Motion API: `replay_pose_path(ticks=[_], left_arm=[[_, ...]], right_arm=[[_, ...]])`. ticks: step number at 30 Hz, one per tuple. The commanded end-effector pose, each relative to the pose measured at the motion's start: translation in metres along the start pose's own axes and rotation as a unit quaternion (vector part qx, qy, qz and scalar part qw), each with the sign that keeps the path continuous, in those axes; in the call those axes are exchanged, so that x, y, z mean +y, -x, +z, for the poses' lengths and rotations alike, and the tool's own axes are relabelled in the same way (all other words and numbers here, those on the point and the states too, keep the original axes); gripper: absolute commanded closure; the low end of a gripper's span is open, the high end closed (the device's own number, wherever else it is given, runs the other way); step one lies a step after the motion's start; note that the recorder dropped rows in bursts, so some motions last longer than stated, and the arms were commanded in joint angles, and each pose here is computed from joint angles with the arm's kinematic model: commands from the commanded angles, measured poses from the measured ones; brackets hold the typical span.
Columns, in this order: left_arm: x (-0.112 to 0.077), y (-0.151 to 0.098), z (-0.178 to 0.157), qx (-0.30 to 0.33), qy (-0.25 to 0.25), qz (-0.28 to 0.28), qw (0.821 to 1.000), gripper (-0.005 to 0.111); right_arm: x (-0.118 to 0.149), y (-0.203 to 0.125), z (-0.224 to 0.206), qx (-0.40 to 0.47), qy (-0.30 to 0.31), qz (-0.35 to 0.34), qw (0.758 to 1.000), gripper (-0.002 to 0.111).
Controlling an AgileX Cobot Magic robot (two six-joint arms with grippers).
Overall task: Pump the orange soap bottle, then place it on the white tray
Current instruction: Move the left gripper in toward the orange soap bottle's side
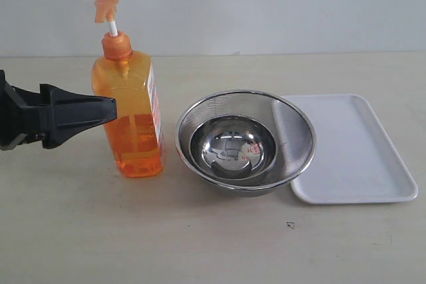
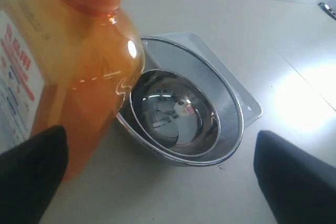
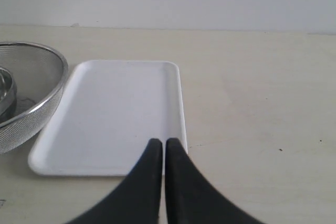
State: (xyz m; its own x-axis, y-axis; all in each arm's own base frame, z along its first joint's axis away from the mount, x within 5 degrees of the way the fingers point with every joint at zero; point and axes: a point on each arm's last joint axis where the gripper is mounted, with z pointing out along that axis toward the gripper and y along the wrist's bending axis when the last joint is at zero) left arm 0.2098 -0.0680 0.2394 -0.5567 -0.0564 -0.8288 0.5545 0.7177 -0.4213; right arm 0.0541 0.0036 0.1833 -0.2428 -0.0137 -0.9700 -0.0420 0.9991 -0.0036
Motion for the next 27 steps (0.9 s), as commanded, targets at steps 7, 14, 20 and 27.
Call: replay_pose_path(ticks=[7,14,20,27], left_arm=[[-0.001,0.000,0.001,-0.003,-0.007,-0.003,1.000,0.018],[-0.001,0.001,0.001,-0.006,-0.007,-0.006,1.000,0.018],[-0.001,0.001,0.001,-0.006,-0.007,-0.006,1.000,0.018],[-0.001,0.001,0.001,-0.006,-0.007,-0.006,1.000,0.018]], right_arm=[[-0.003,0.027,-0.005,-0.153,-0.003,0.093,0.984,0.108],[-0.001,0.032,0.001,-0.089,-0.001,0.055,0.994,0.108],[0.000,0.073,0.007,-0.033,0.008,0.023,0.999,0.108],[-0.002,0.112,0.025,-0.025,0.005,0.047,0.999,0.108]])
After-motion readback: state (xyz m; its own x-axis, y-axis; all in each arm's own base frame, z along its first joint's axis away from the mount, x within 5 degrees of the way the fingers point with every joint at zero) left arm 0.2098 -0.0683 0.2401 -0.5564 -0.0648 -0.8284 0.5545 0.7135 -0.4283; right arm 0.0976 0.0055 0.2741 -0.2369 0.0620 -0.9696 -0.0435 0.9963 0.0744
